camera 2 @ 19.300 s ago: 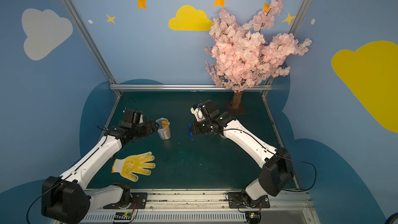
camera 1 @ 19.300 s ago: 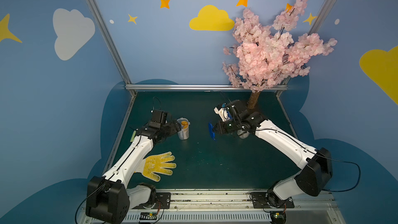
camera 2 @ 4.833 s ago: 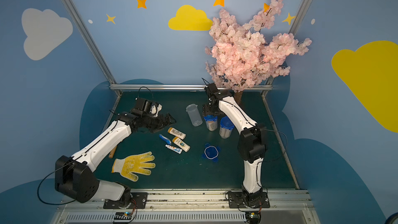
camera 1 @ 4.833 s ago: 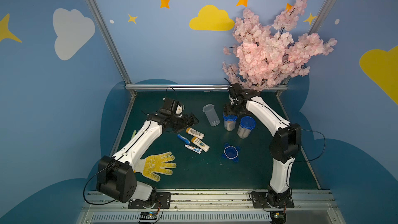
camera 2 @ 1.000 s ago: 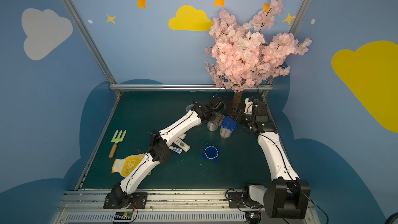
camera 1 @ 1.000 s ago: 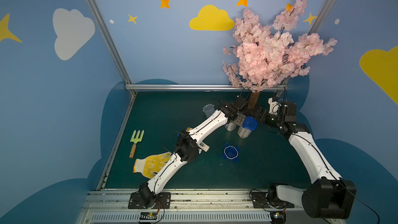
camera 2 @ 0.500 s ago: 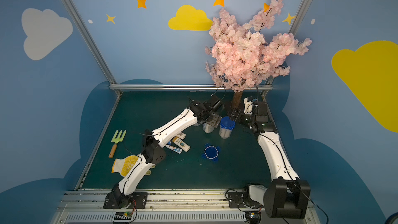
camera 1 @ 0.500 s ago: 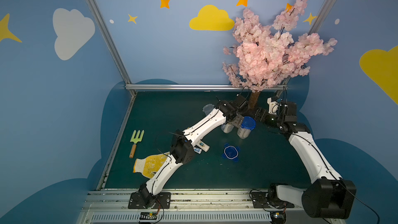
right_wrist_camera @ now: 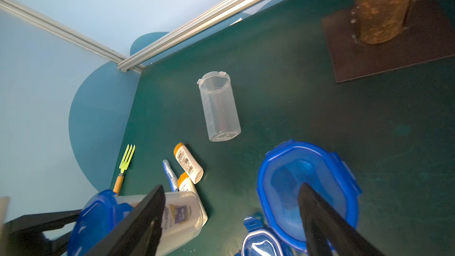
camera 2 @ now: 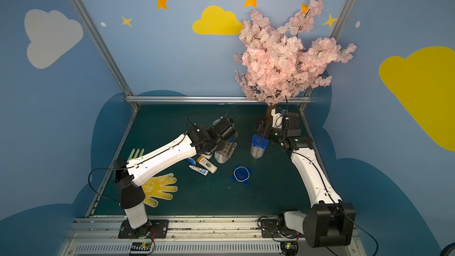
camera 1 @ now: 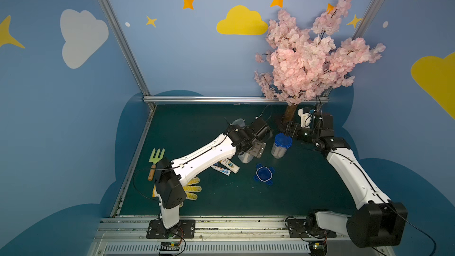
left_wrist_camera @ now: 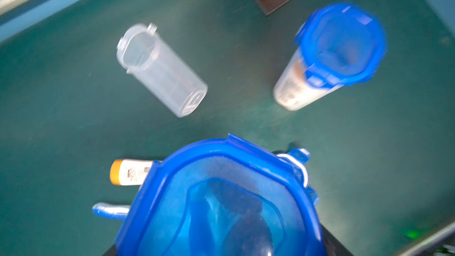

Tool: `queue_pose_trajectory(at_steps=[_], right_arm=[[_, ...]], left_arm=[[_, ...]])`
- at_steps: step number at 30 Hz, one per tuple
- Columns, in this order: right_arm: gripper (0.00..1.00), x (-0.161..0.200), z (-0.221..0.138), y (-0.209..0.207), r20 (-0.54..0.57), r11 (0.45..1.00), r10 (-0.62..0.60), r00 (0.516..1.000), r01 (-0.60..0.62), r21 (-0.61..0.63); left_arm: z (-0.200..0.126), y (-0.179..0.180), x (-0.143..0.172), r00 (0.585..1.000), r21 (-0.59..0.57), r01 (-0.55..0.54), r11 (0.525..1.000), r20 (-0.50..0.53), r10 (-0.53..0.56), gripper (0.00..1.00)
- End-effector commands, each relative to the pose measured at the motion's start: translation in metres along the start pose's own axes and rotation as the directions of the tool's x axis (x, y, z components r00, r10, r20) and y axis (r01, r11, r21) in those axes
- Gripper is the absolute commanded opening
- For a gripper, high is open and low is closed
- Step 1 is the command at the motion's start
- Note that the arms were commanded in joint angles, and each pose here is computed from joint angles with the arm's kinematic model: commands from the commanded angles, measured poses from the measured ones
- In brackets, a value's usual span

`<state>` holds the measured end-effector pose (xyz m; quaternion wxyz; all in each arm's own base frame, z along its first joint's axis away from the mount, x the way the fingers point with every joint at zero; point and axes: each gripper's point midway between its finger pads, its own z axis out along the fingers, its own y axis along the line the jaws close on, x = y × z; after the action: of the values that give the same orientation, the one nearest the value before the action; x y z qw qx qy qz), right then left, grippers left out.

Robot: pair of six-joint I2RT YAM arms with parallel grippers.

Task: Take out toiletry kits
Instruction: Pick up the container from the center of the board, then place the container at the center of the board.

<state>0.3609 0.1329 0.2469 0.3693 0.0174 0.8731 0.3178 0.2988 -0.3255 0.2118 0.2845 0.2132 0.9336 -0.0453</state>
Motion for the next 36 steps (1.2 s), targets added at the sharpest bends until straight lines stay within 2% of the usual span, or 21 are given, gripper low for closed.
queue_pose_trajectory(at_steps=[1,12,26,29,32,36], right_arm=[[0.84,-0.002,0.004,0.013,0.004,0.999,-0.038,0.999,0.038,0.007],[0.84,0.009,0.007,0.019,-0.015,0.998,-0.063,0.998,0.063,0.026],[0.83,0.009,0.012,0.017,-0.011,0.996,-0.089,0.996,0.089,0.023],[0.83,0.012,0.012,0.016,-0.012,0.995,-0.095,0.995,0.095,0.025],[0.83,0.014,0.012,0.013,-0.013,0.995,-0.094,0.996,0.094,0.035],[0.83,0.015,0.010,0.012,-0.011,0.995,-0.093,0.996,0.094,0.036]], left_arm=[[-0.013,0.009,-0.023,0.985,0.023,0.088,0.996,0.150,-0.091,0.26],[0.018,0.001,-0.031,0.986,0.093,0.087,0.992,0.137,-0.100,0.24],[0.081,0.005,-0.021,0.987,0.085,0.124,0.989,0.087,-0.132,0.25],[0.087,0.003,-0.019,0.988,0.088,0.130,0.988,0.076,-0.137,0.31],[0.091,0.004,-0.016,0.988,0.081,0.133,0.988,0.071,-0.139,0.48],[0.094,0.004,-0.012,0.988,0.073,0.142,0.987,0.059,-0.146,0.61]])
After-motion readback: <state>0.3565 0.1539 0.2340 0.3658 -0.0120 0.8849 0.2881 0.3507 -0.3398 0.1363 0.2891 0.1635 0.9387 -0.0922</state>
